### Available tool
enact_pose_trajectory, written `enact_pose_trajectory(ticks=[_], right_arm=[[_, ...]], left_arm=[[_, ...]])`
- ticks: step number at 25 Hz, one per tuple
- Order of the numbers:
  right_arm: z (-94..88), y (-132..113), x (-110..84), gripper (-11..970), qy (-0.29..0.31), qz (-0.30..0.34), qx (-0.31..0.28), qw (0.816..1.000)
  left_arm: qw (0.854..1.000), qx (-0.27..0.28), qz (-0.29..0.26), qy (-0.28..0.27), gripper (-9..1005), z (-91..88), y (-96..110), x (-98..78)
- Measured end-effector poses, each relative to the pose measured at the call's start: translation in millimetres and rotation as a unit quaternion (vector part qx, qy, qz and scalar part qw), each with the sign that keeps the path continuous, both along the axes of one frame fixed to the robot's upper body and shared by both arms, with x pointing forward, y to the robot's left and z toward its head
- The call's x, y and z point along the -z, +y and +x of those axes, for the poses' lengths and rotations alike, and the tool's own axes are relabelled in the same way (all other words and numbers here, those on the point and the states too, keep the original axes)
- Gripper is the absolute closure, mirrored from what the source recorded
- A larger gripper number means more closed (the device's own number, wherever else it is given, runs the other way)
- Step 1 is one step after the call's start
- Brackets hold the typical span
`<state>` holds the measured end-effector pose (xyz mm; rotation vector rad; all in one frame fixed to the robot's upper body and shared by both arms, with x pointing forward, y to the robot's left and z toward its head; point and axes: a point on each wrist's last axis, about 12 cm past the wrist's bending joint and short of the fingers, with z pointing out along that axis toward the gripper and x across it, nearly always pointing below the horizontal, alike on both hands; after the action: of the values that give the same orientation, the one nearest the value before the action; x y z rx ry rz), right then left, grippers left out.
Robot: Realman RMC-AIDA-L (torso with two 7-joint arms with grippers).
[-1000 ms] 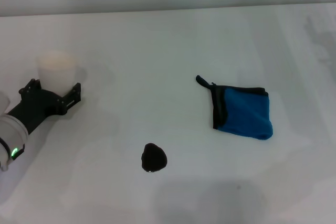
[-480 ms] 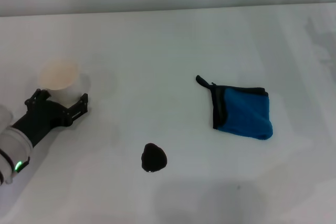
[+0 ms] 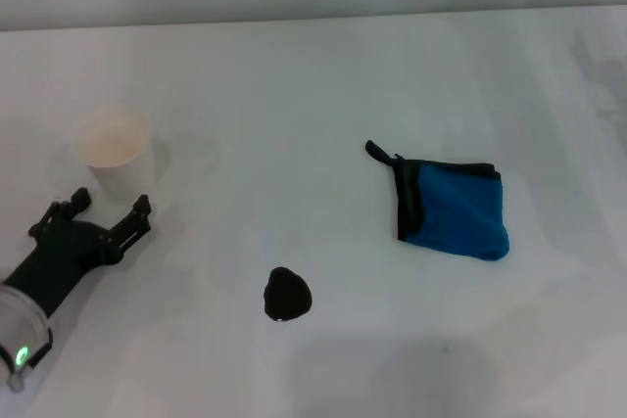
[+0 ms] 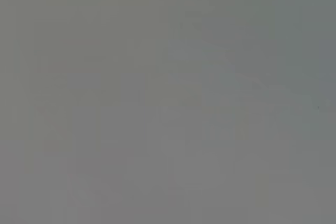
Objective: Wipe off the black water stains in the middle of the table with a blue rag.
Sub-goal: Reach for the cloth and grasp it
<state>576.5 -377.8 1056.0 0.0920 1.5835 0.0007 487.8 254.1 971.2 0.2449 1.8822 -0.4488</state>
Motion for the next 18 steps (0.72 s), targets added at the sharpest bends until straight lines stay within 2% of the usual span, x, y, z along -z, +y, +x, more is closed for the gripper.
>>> enact_pose_trajectory(ticks=[4,7,12,14,18], right_arm=[[-0.6,1,-1.4,123,-0.011,0.008,0.001,1.0],[-1.4,4,-3.2,123,-0.024,0.024,-0.003,0.999],[-1.8,5,-6.7,123,-0.041,0.086,-0.014,0.995],[-0.9,5,-4.7,123,-0.027,0.098,-0.024,0.995],[3.3,3,1.4,124,0.041,0.088,-0.062,0.993]], left_arm=[[1.0,-0.016,-0.024,-0.001,104,-12.0,1,1.7],[0.998,-0.03,-0.05,-0.014,104,-32.1,6,2.7],[0.994,-0.066,-0.085,-0.027,105,-55.7,12,3.0],[0.992,-0.081,-0.091,-0.041,106,-61.8,18,1.1],[0.988,-0.089,-0.096,-0.078,107,-65.3,30,-6.9]])
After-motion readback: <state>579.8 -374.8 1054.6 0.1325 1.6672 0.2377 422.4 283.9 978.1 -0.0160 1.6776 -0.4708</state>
